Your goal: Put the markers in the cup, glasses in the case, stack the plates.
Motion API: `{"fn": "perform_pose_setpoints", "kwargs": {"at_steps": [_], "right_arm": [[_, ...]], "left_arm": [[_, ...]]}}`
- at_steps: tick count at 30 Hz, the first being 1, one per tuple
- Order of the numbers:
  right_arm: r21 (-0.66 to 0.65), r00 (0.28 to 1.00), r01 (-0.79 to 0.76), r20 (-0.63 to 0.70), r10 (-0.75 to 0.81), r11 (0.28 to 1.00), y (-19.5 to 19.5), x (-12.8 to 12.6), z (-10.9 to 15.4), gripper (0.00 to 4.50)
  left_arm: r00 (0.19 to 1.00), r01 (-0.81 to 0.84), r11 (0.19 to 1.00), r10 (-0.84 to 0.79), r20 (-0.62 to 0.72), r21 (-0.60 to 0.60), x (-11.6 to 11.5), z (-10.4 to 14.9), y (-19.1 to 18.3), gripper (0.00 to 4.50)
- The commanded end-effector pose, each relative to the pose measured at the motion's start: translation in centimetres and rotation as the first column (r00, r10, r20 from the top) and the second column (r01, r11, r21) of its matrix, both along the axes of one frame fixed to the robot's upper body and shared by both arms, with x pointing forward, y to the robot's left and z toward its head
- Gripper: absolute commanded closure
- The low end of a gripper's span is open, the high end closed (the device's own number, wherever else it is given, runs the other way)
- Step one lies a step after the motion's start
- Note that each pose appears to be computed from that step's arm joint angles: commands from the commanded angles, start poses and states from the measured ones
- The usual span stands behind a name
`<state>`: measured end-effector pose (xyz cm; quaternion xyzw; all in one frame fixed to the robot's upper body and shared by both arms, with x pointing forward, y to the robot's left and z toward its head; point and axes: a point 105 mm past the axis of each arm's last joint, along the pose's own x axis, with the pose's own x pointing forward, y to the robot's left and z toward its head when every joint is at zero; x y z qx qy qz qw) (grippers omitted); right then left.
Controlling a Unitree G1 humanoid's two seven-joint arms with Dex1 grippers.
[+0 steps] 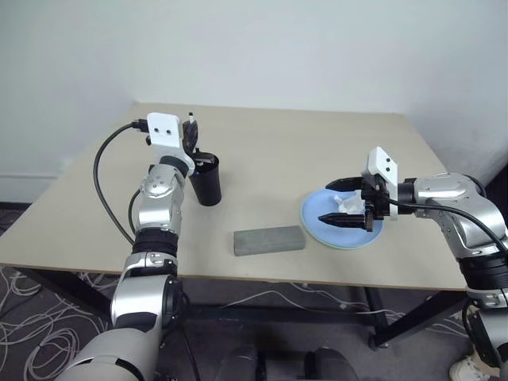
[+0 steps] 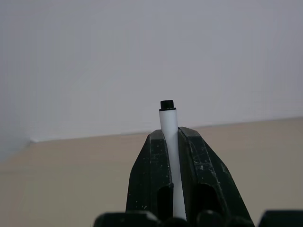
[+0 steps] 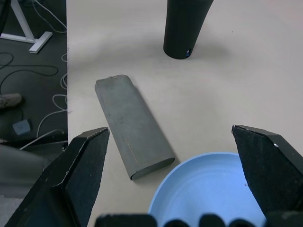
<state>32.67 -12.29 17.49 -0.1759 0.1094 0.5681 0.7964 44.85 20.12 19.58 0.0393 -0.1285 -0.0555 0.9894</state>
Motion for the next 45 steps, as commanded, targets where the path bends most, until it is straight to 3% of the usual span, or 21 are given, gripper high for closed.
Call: {"fn": "perform_pose_setpoints", "kwargs": {"at_steps": [1, 10, 24, 31, 36, 40, 45], "right_arm": [[0.021, 0.998, -0.017, 0.059, 0.016, 1.0, 0.3, -0.1, 1.8, 0.0], [0.021, 0.998, -0.015, 0.061, 0.014, 1.0, 0.3, -0.1, 1.8, 0.0], [0.022, 0.998, -0.005, 0.059, 0.003, 1.0, 0.1, -0.1, 1.8, 0.0], [0.029, 0.998, 0.013, 0.064, -0.015, 0.999, -0.3, -0.2, 2.0, 0.0], [0.039, 0.996, 0.053, 0.065, -0.056, 0.998, -1.2, -0.2, 2.1, 0.0], [0.057, 0.991, 0.109, 0.067, -0.113, 0.992, -2.3, -0.1, 2.2, 0.0], [0.075, 0.983, 0.169, 0.063, -0.174, 0.983, -3.1, -0.2, 2.0, 0.0]], "left_arm": [[0.999, 0.014, 0.999, -0.015, 0.046, 0.038, 0.1, 0.9, -0.6, 4.45], [0.999, 0.018, 0.999, -0.02, 0.032, 0.047, 0.4, -0.2, -0.8, 4.45], [0.997, 0.033, 0.998, -0.037, 0.068, 0.058, 0.2, 0.7, -0.9, 0.05], [0.969, 0.219, 0.975, -0.214, 0.128, -0.032, -1.5, 4.5, -1.4, 0.05], [0.902, 0.425, 0.905, -0.421, 0.097, -0.023, -5.4, 7.0, -0.4, 0.05], [0.881, 0.474, 0.88, -0.474, -0.015, 0.038, -8.9, 6.7, 2.5, 0.05], [0.876, 0.467, 0.881, -0.447, -0.181, 0.082, -13.0, 4.5, 7.8, 0.05]]}}
